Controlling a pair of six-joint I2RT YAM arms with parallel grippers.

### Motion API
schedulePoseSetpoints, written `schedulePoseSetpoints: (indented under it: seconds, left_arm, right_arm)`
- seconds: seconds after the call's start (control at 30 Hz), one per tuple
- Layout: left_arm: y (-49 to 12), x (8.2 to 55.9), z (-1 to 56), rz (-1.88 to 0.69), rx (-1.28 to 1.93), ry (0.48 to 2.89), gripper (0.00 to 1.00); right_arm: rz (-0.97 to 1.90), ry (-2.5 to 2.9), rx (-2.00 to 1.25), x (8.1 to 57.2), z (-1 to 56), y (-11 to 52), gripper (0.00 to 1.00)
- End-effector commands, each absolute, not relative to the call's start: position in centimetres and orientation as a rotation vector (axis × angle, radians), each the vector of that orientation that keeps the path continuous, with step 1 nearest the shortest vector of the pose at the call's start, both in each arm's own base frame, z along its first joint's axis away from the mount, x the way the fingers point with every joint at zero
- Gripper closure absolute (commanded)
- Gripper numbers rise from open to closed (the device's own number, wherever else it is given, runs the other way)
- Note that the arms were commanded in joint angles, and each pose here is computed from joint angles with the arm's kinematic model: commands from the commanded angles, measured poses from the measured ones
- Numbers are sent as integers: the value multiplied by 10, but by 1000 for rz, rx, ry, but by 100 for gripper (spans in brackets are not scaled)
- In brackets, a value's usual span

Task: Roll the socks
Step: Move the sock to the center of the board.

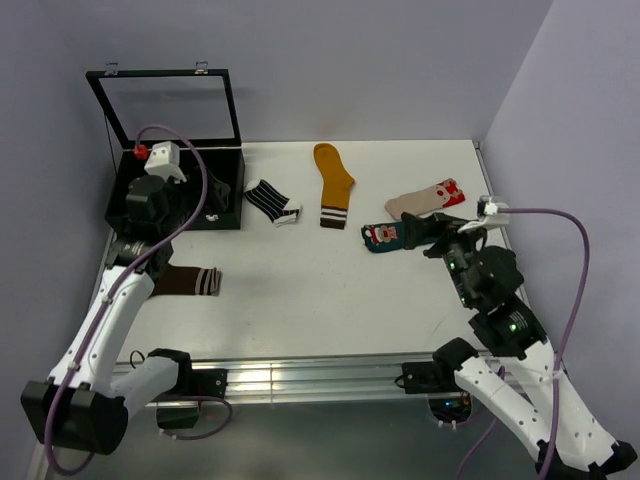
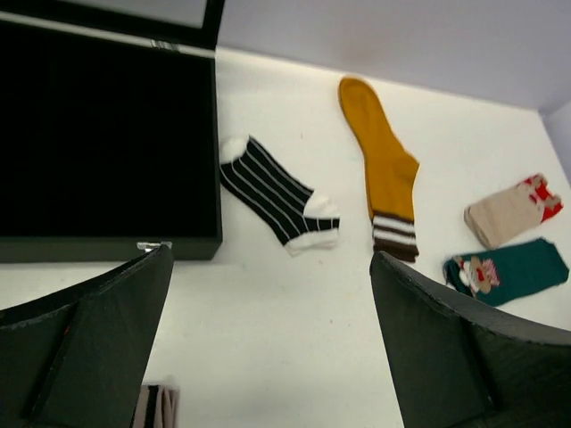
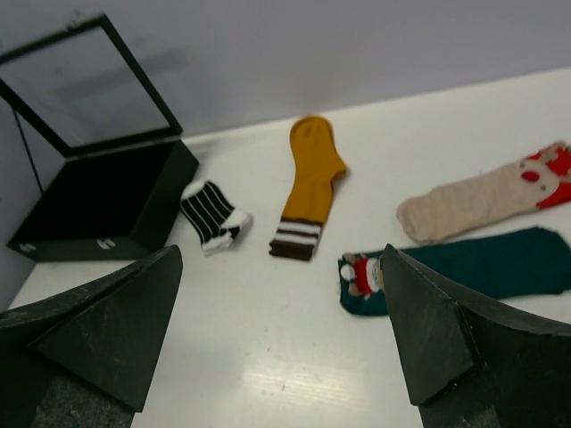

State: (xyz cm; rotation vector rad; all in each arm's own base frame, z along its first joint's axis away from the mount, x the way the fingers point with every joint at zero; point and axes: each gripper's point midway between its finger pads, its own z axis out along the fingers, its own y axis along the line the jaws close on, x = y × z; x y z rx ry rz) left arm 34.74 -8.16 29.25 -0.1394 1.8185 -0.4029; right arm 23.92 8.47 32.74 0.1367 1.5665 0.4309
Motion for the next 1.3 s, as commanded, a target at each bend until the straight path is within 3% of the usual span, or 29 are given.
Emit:
schedulePoseSetpoints:
  seconds: [0.0, 0.27, 0.3, 0.4, 0.73, 1.03, 1.27]
  left_arm:
    - [-100, 358, 311, -490, -125, 1799, 0]
    - [-50, 367, 270, -193, -358, 1904, 1]
    - [-49, 365, 270, -186, -359, 1898, 1]
    - [-46, 358, 267, -182, -351, 1876, 1]
    - [-33, 349, 262, -105, -348, 1854, 1]
    - [-23, 343, 265, -59, -366, 1834, 1]
    - [-24, 344, 265, -65, -365, 1832, 1]
  right_arm:
    - [455, 1674, 173, 252, 307, 98, 0]
    - [256, 2036, 118, 303, 225, 123, 5]
    - [242, 2063, 119, 307, 217, 126, 12]
    - [184, 2146, 116, 325, 188, 133, 19]
    - [16, 2346, 47, 372, 102, 153, 25]
    - [-14, 2480, -43, 380, 48, 168, 30]
    - [-12, 2552, -160, 355, 24, 187, 33]
